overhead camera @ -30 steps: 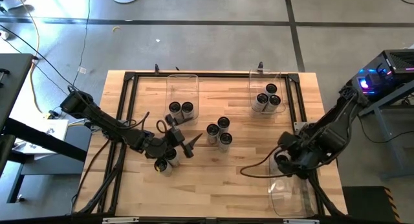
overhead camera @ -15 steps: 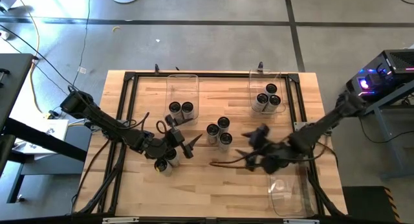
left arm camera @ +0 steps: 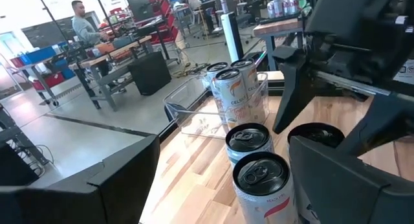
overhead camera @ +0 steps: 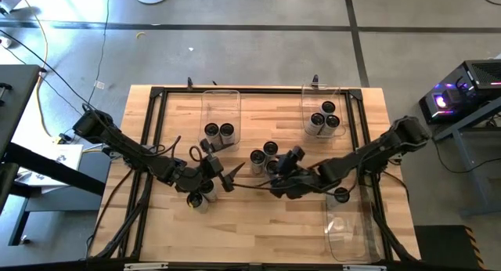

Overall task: Sort soda cans
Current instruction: Put the white-blue soda can into the bottom transparent bin

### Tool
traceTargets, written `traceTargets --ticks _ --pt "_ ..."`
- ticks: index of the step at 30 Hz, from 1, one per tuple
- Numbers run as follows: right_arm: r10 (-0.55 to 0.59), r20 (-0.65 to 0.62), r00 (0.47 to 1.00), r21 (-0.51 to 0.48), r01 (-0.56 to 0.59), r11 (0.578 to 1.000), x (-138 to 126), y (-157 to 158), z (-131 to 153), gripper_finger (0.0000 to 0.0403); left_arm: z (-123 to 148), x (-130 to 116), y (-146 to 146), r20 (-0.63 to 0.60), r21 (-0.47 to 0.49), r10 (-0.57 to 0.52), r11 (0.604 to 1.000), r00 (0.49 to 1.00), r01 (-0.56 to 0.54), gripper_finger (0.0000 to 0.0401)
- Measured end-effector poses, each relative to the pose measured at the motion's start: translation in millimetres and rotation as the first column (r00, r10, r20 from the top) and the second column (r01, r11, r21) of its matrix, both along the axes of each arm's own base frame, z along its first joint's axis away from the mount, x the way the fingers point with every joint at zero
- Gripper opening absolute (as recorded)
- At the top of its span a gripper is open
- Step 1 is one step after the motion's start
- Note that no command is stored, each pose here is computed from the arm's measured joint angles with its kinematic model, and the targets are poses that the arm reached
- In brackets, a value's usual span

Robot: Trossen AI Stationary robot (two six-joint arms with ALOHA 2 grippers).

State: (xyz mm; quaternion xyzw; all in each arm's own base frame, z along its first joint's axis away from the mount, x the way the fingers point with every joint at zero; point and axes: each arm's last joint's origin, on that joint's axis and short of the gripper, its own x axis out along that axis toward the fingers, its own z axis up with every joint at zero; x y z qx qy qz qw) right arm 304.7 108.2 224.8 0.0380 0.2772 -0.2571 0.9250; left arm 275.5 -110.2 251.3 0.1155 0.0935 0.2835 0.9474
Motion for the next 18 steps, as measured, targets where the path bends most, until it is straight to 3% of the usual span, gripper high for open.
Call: traceTargets --ticks 8,14,18 --pt "-0.007 -0.02 1.0 0.032 0.008 0.999 3 0 -8 0.0312 0 0 0 0.0 -0.001 -0.003 1.0 1.0 0.003 0.0339" --pt "0.005 -0.024 1.0 0.034 -0.004 0.999 2 1 -7 0.0244 -1 0 0 0.0 -0.011 0.0 1.0 1.0 0.0 0.0339" --pt "0.056 -0.014 0.998 0.046 -0.055 0.997 -6 6 4 0.024 -2 0 -1 -0.005 -0.025 -0.047 0.999 0.999 0.047 0.0339"
